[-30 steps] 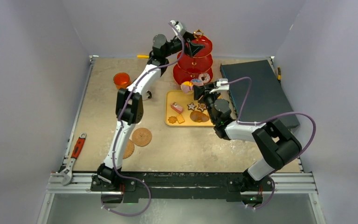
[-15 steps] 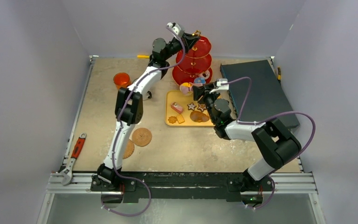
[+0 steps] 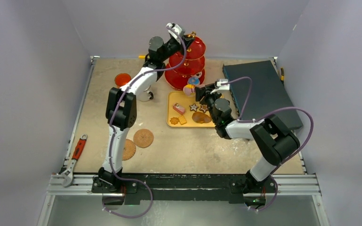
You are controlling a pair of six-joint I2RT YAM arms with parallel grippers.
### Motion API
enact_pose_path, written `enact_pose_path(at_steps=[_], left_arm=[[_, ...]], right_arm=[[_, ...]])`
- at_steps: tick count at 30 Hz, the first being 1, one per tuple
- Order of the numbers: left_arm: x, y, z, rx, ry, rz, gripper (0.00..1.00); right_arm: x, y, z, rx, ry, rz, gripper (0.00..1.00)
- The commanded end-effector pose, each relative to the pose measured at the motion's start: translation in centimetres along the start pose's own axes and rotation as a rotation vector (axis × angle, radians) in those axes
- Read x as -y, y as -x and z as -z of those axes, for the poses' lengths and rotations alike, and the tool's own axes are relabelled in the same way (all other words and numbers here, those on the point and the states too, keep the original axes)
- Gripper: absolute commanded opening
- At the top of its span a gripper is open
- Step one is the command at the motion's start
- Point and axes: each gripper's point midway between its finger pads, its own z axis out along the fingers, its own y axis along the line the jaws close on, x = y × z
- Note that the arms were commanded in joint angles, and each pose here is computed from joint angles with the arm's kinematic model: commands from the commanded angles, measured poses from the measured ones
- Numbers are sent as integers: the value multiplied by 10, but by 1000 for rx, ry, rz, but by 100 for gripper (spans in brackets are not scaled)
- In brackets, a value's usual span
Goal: Serve the afternoon tea
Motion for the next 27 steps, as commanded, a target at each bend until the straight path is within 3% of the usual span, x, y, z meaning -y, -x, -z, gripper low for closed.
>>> enact_pose_path(at_steps=[1, 14, 27], left_arm=[[-17, 79, 12, 88, 77, -156, 0], [-66, 53, 48, 7, 444, -51, 0], [-70, 40, 57, -25, 515, 2, 0]], right_arm=[[-7, 30, -21, 113, -1, 6, 41], [-23, 20, -55, 144, 19, -58, 42], [-54, -9, -91, 136, 42, -79, 45]])
